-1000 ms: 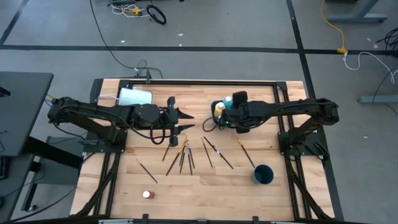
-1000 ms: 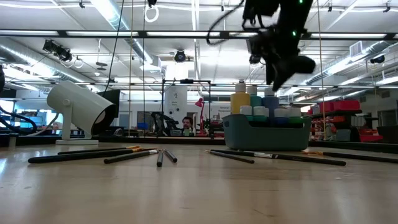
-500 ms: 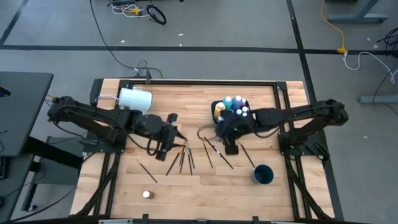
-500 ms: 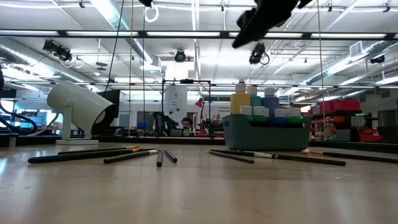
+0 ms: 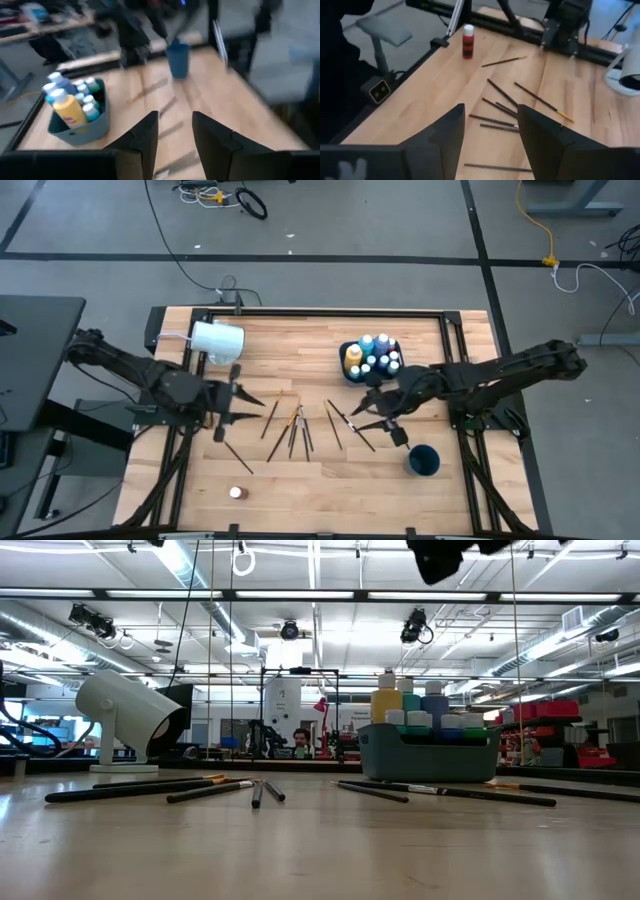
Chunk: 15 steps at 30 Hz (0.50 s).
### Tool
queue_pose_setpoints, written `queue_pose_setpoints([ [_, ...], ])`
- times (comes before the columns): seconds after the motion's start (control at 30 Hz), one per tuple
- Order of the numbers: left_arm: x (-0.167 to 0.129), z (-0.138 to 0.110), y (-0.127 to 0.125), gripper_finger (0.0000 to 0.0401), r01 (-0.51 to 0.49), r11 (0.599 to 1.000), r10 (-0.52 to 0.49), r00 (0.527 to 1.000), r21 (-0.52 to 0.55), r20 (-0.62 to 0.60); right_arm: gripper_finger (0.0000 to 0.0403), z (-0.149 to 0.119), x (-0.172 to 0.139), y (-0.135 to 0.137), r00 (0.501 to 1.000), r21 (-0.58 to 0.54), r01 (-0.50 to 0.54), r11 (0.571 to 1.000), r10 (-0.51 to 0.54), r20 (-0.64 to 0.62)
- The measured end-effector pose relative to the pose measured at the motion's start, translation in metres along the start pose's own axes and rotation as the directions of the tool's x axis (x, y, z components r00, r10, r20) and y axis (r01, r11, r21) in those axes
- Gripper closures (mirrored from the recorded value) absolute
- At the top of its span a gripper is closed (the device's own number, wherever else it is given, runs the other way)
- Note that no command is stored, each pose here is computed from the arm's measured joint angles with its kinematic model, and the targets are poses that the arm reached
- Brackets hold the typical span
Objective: Pick & Place Paint Supplies
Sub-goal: Put the small red paint bottle into the bin
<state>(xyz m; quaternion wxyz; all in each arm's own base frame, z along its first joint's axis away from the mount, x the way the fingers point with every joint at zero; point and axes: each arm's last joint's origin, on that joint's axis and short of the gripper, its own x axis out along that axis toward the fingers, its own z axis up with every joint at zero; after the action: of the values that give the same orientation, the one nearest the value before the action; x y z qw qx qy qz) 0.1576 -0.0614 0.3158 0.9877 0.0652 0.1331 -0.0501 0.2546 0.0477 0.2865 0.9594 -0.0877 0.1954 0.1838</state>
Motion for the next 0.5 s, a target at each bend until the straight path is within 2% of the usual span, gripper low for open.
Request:
queue_pose_setpoints([
  [0.1, -0.007, -0.021, 0.0, 0.0273, 0.027, 0.991, -0.017, 0.997, -0.13, 0.078, 0.0218, -0.022, -0.003, 0.004, 0.992, -0.011, 0.032, 0.999, -0.031, 0.125],
  [0.17, -0.008, -0.028, -0.002, 0.0273, 0.083, 0.983, -0.061, 0.989, -0.162, 0.137, 0.0218, -0.033, -0.002, 0.006, 0.968, 0.01, 0.065, 0.998, -0.066, 0.242],
  [0.3, -0.002, -0.043, -0.007, 0.0274, 0.182, 0.97, -0.157, 0.975, -0.16, 0.158, 0.0218, -0.054, -0.001, 0.008, 0.902, 0.079, 0.096, 0.992, -0.12, 0.415],
  [0.5, 0.012, -0.056, -0.013, 0.0274, 0.186, 0.975, -0.178, 0.981, -0.126, 0.072, 0.0218, -0.068, -0.006, 0.008, 0.83, 0.138, 0.218, 0.966, -0.257, 0.494],
])
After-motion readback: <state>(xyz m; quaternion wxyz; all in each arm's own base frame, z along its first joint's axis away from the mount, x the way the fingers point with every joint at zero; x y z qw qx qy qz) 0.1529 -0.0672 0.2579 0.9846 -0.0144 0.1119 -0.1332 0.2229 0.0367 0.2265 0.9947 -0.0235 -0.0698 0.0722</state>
